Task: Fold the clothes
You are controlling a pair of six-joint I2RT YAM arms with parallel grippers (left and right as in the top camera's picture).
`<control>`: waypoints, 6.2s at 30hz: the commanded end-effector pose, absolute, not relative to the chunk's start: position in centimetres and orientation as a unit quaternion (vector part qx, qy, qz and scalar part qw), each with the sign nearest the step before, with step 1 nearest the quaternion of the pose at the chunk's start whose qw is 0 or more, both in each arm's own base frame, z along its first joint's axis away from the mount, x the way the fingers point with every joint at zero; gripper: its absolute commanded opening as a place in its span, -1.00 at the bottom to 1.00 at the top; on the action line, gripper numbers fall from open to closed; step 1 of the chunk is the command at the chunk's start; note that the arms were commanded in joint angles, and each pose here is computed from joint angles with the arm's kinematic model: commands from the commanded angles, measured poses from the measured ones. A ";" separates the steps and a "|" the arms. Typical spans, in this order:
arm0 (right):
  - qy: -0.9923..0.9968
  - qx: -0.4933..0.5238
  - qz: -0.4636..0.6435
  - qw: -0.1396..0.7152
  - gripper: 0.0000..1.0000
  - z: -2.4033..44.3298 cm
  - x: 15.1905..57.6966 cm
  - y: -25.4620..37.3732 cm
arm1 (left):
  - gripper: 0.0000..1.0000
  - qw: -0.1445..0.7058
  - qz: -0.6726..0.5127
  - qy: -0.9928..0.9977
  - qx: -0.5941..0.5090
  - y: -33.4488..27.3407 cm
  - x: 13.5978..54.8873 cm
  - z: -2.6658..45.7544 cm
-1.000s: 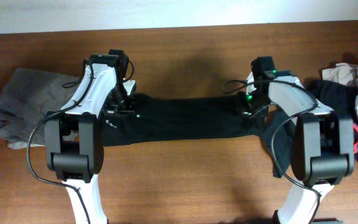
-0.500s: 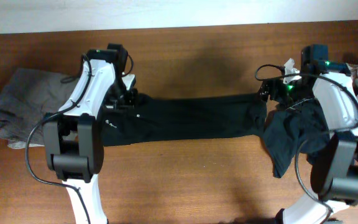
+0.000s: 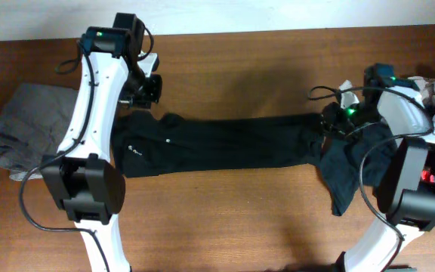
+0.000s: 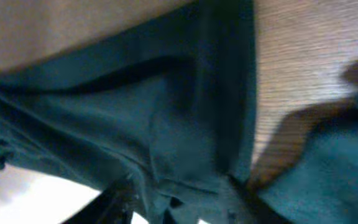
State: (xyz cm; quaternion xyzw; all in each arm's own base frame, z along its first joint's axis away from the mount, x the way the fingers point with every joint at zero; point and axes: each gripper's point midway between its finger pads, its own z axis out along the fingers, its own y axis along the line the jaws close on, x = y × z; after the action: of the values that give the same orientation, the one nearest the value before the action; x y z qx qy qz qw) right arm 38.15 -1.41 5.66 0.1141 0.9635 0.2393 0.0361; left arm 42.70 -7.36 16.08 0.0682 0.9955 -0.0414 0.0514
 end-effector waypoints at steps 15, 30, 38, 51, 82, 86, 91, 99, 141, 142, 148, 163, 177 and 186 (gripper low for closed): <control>0.946 0.310 0.081 -0.049 -0.92 -1.5 31.3 -8.7 | -0.96 0.100 -0.047 0.991 0.076 -7.5 43.1 19.2; 0.896 0.428 0.117 0.034 -0.92 6.0 30.8 -17.4 | -0.96 0.161 -0.048 0.982 0.087 -7.5 43.0 23.4; 0.915 0.238 0.306 0.111 -0.09 12.0 35.0 -8.1 | -0.60 0.263 -0.053 0.959 0.089 -7.2 41.2 31.3; 0.959 0.143 0.236 0.057 0.70 6.4 37.1 -2.8 | -0.35 0.295 -0.055 0.950 0.090 -6.8 38.6 34.6; 0.932 0.089 0.349 -0.027 0.28 0.5 35.1 0.8 | -0.36 0.290 -0.055 0.951 0.090 -6.8 38.4 34.5; 0.932 0.089 0.349 -0.026 -0.11 0.5 35.1 0.8 | -0.36 0.290 -0.055 0.951 0.090 -6.8 38.4 34.5; 0.932 0.089 0.350 -0.021 -0.81 0.6 35.3 0.7 | -0.36 0.290 -0.055 0.951 0.090 -6.8 38.4 34.5; 0.930 0.118 0.347 0.012 -0.92 5.4 36.8 -1.0 | -0.36 0.290 -0.055 0.951 0.090 -6.8 38.4 34.5; 0.931 -0.241 0.250 0.113 -0.92 20.2 35.1 24.7 | -0.30 0.431 -0.030 0.899 0.075 -5.1 34.6 43.2; 0.924 -0.257 0.255 0.124 -0.92 20.5 34.9 26.2 | -0.28 0.440 -0.031 0.894 0.075 -5.0 34.0 43.9; 0.916 -0.276 0.223 0.189 -0.92 20.2 34.9 32.8 | -0.29 0.468 -0.033 0.880 0.074 -4.6 31.2 46.0; 0.922 -0.297 0.177 0.177 -0.38 13.4 35.4 37.0 | -0.28 0.460 -0.032 0.884 0.075 -4.4 29.8 45.8; 0.924 -0.264 0.207 0.182 0.24 15.0 37.4 34.8 | -0.27 0.437 -0.031 0.896 0.076 -4.5 30.3 44.6; 0.890 -0.276 0.327 0.158 0.27 18.7 37.7 32.3 | -0.28 0.357 -0.027 0.931 0.078 -5.1 34.1 39.6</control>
State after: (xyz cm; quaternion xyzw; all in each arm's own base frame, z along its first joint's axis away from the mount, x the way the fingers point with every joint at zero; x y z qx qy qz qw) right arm 38.53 31.79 14.24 -0.2516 0.9215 0.2609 0.1399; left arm 32.90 -5.04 41.18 0.0757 0.9206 -0.0340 0.3815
